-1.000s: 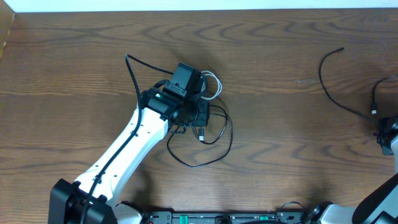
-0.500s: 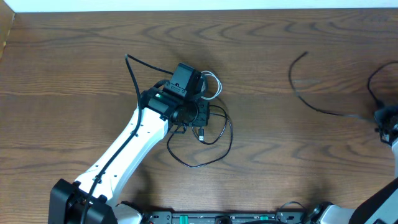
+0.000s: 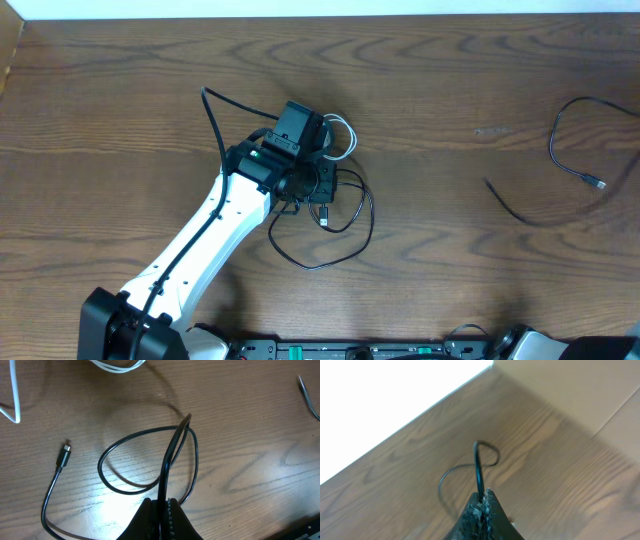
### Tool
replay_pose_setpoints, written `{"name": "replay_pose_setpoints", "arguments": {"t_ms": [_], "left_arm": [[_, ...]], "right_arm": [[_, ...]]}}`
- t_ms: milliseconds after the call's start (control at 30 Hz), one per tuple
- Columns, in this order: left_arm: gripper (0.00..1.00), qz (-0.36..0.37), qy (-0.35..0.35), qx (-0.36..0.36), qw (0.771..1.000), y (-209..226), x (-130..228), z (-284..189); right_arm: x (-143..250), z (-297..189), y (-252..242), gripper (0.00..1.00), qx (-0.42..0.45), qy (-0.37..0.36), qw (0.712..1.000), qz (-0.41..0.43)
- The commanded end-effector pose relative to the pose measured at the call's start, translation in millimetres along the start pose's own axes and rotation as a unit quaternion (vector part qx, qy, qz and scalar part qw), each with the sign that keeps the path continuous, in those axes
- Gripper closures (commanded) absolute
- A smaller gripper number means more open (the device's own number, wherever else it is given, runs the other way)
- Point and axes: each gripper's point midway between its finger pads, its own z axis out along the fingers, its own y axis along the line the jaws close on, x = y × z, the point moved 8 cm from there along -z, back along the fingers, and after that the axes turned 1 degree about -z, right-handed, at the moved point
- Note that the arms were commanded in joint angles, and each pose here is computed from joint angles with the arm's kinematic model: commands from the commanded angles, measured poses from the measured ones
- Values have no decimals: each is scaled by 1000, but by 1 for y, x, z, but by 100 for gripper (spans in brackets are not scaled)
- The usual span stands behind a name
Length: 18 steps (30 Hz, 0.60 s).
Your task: Untangle cables
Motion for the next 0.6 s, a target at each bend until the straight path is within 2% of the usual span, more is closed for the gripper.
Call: {"name": "replay_pose_setpoints", "arguments": {"t_ms": [0, 100, 167, 267, 367, 433, 533, 567], "left_arm": [[93, -1, 4, 5, 1000, 0, 1, 0], [93, -1, 4, 5, 1000, 0, 1, 0], [93, -1, 4, 5, 1000, 0, 1, 0], [93, -1, 4, 4, 1000, 0, 1, 1], [93, -1, 4, 5, 1000, 0, 1, 1], [93, -1, 4, 5, 1000, 0, 1, 0], [93, -1, 4, 5, 1000, 0, 1, 0], [93, -1, 4, 5, 1000, 0, 1, 1]], "right_arm": [[-35, -33, 1, 99, 85, -73, 991, -67], [-55, -45, 5, 99, 140, -119, 976, -120], [-69, -53, 9, 99, 199, -155, 952, -174], [-74, -58, 15, 99, 230, -171, 938, -197], [-64, -52, 26, 99, 190, -151, 949, -202], [-51, -44, 33, 99, 136, -119, 967, -181], [-25, -32, 40, 91, 63, -49, 987, -136], [-14, -26, 41, 82, 47, -14, 992, -120]]}}
